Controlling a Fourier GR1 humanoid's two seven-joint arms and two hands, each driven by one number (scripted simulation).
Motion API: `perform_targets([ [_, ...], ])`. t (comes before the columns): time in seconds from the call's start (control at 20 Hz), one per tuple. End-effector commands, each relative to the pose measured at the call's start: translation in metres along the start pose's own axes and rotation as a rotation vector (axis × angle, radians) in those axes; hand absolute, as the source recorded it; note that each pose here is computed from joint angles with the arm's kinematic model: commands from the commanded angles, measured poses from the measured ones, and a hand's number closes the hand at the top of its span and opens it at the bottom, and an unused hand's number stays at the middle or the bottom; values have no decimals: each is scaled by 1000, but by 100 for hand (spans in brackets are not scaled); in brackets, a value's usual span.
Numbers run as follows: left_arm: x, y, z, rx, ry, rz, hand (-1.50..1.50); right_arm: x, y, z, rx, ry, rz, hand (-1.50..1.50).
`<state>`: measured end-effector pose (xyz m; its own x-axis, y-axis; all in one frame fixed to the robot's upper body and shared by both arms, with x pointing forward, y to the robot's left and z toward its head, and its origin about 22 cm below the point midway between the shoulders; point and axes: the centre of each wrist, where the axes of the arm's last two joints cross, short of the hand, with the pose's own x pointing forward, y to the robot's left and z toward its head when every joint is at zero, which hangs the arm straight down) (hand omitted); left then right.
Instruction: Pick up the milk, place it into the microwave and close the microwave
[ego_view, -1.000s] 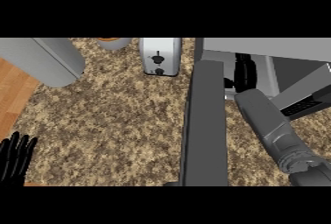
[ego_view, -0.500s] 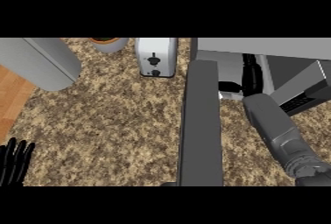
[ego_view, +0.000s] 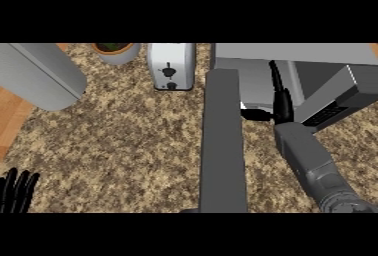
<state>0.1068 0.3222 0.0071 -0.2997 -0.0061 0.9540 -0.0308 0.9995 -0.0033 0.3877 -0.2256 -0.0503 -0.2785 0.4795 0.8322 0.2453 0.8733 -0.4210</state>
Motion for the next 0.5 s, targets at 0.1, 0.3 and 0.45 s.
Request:
perform_targets([
  [0.1,-2,-7,3,-55,37,7,-150,-10,12,25,27,-13,-150,-150],
  [0.3,5,-18,12,-139,39,88,-150,-19,17,47,72,5,-292,-150],
  [0.45,-11,-42,10,-203,35,132,-150,-22,30,67,148,8,-388,-150],
])
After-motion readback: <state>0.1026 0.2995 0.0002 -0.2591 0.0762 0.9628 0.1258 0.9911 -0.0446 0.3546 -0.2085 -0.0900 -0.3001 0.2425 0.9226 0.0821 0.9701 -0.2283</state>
